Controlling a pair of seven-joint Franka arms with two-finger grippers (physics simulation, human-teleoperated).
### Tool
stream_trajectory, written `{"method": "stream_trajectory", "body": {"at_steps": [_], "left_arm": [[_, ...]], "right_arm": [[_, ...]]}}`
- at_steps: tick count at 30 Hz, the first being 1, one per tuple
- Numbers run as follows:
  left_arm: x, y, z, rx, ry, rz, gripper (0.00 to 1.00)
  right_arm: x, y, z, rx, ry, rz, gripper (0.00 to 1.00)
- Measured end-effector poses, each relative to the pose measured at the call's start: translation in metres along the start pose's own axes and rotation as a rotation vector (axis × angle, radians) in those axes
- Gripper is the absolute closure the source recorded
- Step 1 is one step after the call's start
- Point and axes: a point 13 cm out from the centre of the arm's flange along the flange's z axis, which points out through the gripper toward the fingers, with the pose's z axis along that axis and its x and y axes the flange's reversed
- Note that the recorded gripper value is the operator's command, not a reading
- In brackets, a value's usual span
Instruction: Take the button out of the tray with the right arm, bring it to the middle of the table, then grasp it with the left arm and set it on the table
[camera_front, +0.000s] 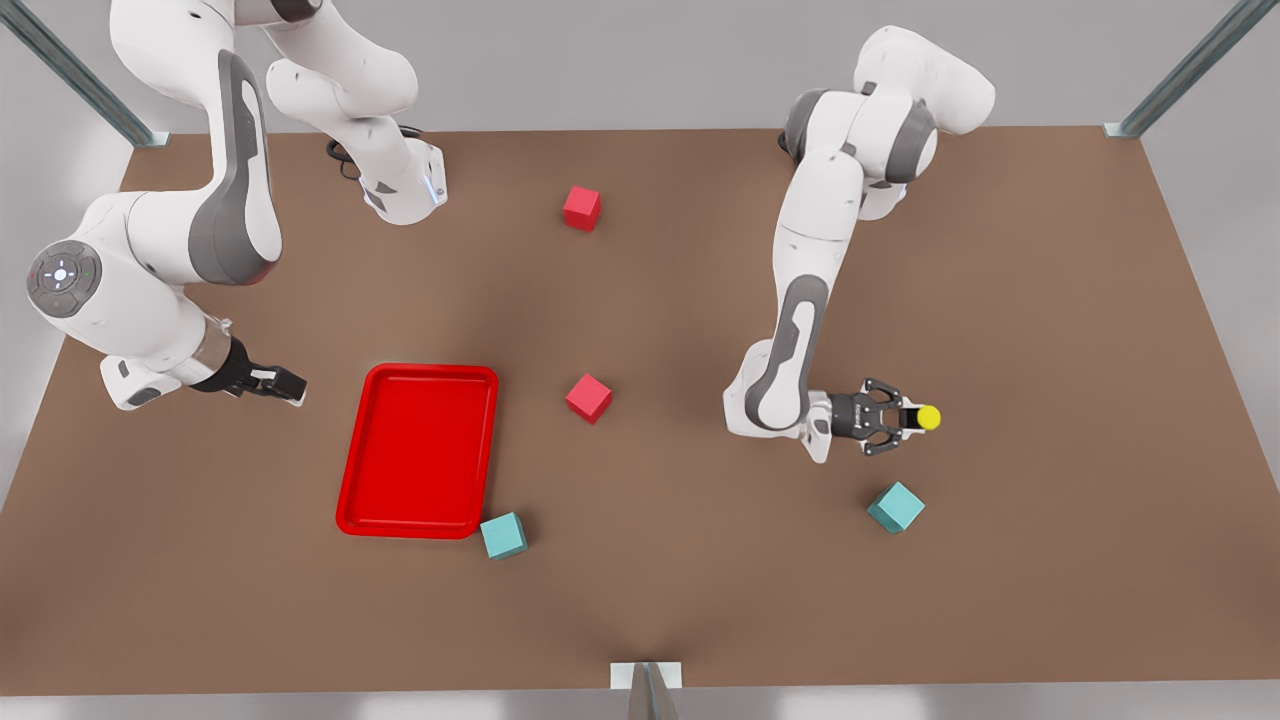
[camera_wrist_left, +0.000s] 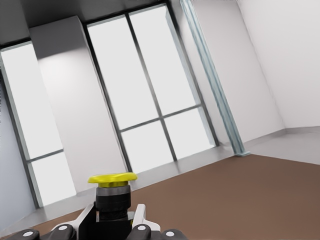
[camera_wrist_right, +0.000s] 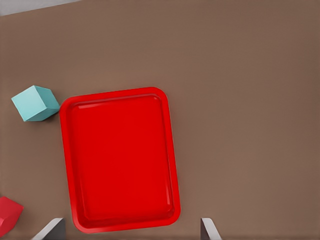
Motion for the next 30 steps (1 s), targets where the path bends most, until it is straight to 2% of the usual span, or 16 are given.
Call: {"method": "stream_trajectory", "body": {"at_steps": [14,30], "left_arm": [[0.052,-0.009,-0.021,-0.018,0.142,-0.243,0.55],[0.082,-0.006,-0.038,0.005,0.134,-0.367,0.55]], "right_arm": [[0.000,0.001,0.000,0.000,0.000,-0.002,0.00],[-0.002,0.002,-0.004,-0.002,-0.007,-0.002,0.00]]}}
